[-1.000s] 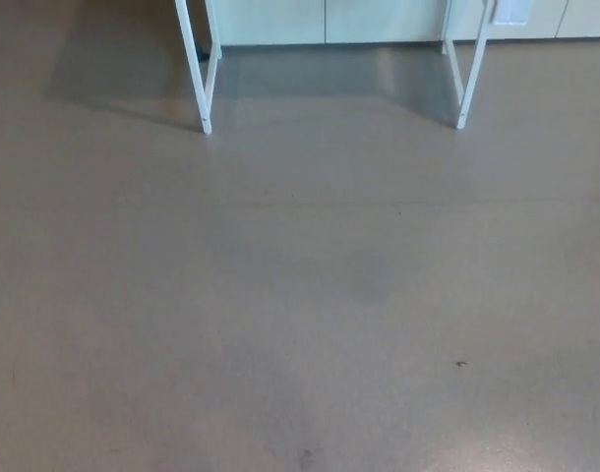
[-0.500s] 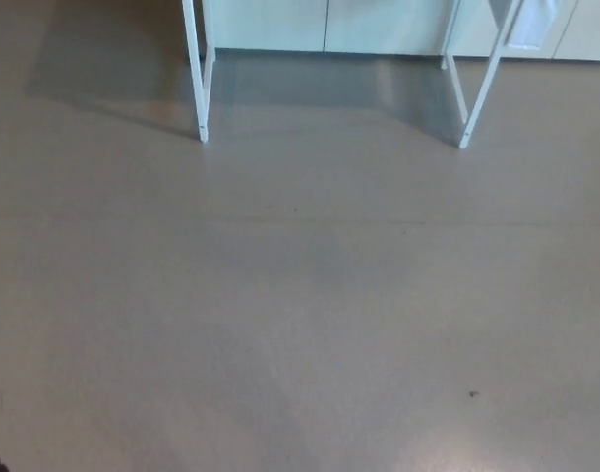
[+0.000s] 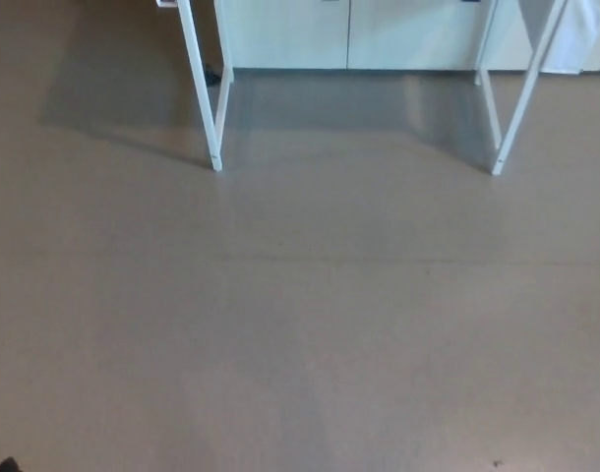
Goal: The robot walks towards a desk on which an air pump is kept in the middle. It lifts it up and holds it with its left hand and uses its right hand to compress it by pushing its handle inwards.
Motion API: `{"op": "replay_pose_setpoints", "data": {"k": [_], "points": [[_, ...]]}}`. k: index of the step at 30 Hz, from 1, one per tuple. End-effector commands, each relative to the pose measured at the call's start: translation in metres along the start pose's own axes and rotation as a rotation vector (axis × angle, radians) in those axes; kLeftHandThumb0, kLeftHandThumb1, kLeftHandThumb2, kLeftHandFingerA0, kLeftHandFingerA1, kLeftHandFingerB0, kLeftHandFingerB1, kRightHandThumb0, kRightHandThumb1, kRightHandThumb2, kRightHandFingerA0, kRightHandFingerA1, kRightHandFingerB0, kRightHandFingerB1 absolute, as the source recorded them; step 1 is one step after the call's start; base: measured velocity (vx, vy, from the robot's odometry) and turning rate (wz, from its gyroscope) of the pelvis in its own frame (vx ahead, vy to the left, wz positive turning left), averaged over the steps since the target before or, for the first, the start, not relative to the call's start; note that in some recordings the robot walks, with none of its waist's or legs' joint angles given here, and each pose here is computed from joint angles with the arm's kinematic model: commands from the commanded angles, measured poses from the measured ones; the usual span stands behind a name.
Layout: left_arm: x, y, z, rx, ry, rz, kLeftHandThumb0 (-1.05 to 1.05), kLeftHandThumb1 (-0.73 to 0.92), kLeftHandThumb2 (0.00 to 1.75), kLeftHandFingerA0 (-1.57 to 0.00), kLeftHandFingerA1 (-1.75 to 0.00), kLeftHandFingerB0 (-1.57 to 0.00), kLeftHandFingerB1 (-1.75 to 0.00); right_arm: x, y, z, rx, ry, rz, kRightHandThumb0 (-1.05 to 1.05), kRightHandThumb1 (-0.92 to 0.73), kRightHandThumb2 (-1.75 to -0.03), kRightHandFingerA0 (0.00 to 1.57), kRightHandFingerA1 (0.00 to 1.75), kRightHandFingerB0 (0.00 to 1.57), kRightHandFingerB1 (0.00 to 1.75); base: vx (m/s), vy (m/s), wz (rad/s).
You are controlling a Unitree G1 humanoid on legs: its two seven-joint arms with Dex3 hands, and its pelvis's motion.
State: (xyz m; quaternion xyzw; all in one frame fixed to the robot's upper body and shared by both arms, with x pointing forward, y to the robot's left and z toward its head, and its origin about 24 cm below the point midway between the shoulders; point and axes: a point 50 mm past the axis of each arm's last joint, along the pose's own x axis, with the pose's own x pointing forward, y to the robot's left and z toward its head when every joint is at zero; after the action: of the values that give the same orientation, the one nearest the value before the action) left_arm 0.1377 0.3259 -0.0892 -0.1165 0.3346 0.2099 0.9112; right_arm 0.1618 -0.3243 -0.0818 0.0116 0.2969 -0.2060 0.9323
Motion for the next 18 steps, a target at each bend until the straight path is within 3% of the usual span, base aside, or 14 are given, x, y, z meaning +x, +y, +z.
{"op": "replay_pose_setpoints", "data": {"k": [1, 10, 18], "points": [[0.000, 0.004, 0.005, 0.034, -0.012, 0.012, -0.14, 0.76, 0.62, -0.40, -0.41, -0.32, -0.33, 0.001, 0.000, 0.004, -0.017, -0.016, -0.005, -0.30, -0.69, -0.60, 0.62, 0.45, 0.47, 0.39, 0.31, -0.029, -0.09], [-0.003, 0.007, 0.001, 0.034, -0.005, 0.025, -0.13, 0.75, 0.61, -0.42, -0.41, -0.35, -0.34, 0.002, -0.001, 0.001, -0.016, -0.003, -0.008, -0.30, -0.70, -0.60, 0.61, 0.45, 0.47, 0.39, 0.40, 0.139, -0.21], [-0.027, 0.029, -0.040, 0.081, 0.080, 0.031, -0.13, 0.77, 0.62, -0.39, -0.41, -0.33, -0.34, -0.018, -0.018, -0.030, -0.080, 0.074, -0.005, -0.28, -0.73, -0.61, 0.59, 0.45, 0.45, 0.39, 0.42, 0.148, 0.06]]}}
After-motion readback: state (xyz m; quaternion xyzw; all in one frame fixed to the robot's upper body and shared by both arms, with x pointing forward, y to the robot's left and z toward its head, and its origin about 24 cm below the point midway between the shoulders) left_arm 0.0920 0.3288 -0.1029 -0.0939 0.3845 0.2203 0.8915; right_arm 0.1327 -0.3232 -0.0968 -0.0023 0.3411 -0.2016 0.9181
